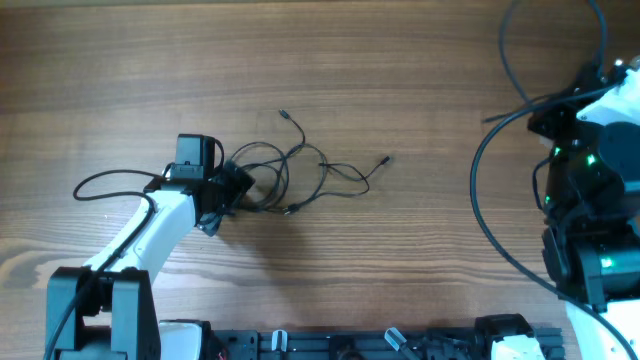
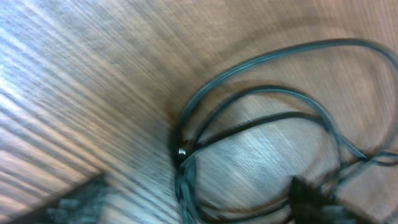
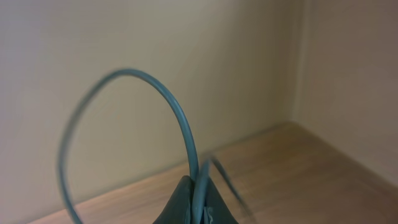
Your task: Untangle cables
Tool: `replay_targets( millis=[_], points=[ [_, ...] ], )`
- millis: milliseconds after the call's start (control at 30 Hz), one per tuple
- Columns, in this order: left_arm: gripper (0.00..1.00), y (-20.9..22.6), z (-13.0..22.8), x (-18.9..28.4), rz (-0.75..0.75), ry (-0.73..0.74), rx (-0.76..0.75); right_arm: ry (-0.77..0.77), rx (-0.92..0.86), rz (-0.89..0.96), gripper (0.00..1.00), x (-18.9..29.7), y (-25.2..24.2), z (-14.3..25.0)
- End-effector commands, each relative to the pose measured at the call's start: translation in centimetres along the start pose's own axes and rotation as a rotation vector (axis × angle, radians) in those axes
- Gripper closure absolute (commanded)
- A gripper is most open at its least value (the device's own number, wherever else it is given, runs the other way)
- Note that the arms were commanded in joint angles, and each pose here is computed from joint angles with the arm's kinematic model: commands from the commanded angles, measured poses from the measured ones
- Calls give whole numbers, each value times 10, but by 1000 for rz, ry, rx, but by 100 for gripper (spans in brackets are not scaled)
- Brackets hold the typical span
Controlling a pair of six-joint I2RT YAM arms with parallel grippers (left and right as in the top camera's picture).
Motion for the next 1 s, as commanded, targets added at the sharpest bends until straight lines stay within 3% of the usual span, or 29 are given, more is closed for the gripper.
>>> replay_targets(
  millis=[0, 100, 233, 300, 433, 600, 767, 967],
  points=[
    [0, 12, 7, -7, -49, 19, -4, -5, 50, 129, 96, -11, -12, 4],
    [0, 19, 14, -4, -75, 62, -14, 11, 60, 132, 96, -16, -10, 9],
    [0, -18, 25, 27, 209, 144, -338, 2, 61, 176, 96, -14, -16, 7],
    [0, -30, 29, 57, 320, 80, -512, 1, 62, 187, 96, -12, -19, 6],
    [0, -28, 49, 122, 389, -129, -870, 18, 69, 190, 96, -11, -20, 10],
    [0, -11, 48, 184, 405, -453, -888, 19, 64, 190, 96, -11, -20, 10],
    [0, -7, 53, 204, 456, -536, -893, -4, 98, 209, 96, -14, -20, 6],
    [0, -6, 54, 203, 450, -527, -892, -118, 223, 391, 96, -33, -36, -17]
  ],
)
Point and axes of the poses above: each gripper's point midway between its finger pads, its own x axis back along the fingers, its own y axis along the line the jaws close on, z = x × y, the point moved 4 cm from there along x, back along the fingers, and after that the axes turned 2 degrees about -x, right-handed, at the moved point
